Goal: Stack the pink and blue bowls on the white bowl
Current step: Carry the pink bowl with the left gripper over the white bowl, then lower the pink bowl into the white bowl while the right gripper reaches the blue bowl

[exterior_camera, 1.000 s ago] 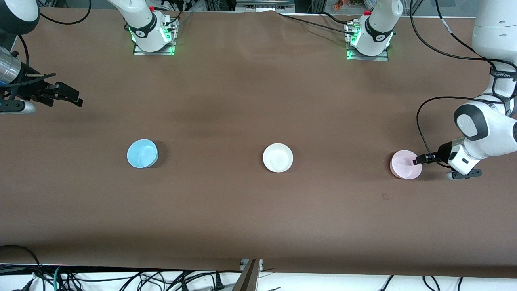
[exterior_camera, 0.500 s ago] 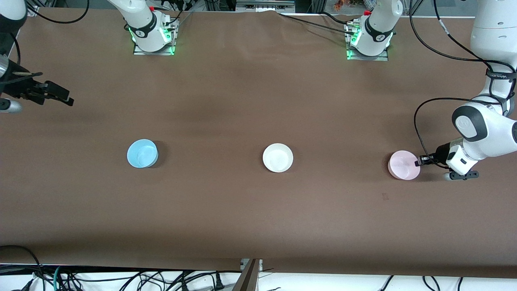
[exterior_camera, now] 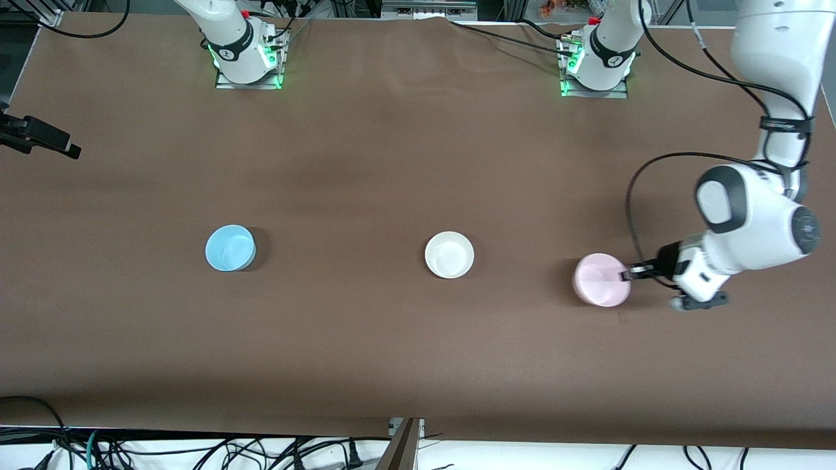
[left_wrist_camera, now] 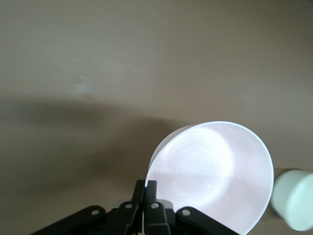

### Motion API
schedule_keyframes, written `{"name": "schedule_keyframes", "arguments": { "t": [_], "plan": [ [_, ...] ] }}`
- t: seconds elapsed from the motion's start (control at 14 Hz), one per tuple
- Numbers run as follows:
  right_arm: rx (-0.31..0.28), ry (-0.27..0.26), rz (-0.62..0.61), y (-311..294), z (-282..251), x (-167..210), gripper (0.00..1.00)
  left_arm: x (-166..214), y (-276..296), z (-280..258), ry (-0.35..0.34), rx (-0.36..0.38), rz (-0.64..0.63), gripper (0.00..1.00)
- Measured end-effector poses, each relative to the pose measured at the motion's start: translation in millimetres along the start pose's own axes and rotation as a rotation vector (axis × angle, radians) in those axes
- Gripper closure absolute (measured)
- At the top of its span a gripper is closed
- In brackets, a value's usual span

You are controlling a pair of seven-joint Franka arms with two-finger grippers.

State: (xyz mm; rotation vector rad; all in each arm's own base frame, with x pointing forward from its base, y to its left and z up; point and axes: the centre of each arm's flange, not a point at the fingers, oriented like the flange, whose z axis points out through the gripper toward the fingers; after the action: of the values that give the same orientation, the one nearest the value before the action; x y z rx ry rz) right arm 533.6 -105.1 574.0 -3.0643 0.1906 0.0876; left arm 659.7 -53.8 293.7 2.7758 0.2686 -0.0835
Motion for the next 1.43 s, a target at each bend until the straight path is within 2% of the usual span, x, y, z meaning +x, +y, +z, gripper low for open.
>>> {"name": "schedule_keyframes", "arguments": {
  "t": [0.36, 0.57, 0.93, 1.14, 1.43],
  "plan": [
    [-0.004, 0.004, -0.057, 2.4, -2.9, 5.3, 0.0, -56.3, 153.7, 42.5, -0.072, -0.02, -0.065, 0.98],
    [-0.005, 0.002, -0.06, 0.3, -1.6, 7.0, 0.0, -89.9, 209.4, 75.9, -0.097, -0.034, -0.064, 0.98],
    [-0.009, -0.001, -0.073, -7.0, 0.4, 12.1, 0.01, -122.3, 243.3, 121.3, -0.144, -0.025, -0.006, 0.98],
    [-0.012, -0.019, -0.073, -8.1, 12.1, 18.5, 0.01, -123.0, 241.5, 130.7, -0.134, 0.01, 0.011, 0.98],
    [-0.046, -0.047, -0.112, -53.2, 100.2, 71.4, 0.01, -119.3, 235.2, 140.9, -0.125, 0.028, 0.018, 0.98]
  ]
}}
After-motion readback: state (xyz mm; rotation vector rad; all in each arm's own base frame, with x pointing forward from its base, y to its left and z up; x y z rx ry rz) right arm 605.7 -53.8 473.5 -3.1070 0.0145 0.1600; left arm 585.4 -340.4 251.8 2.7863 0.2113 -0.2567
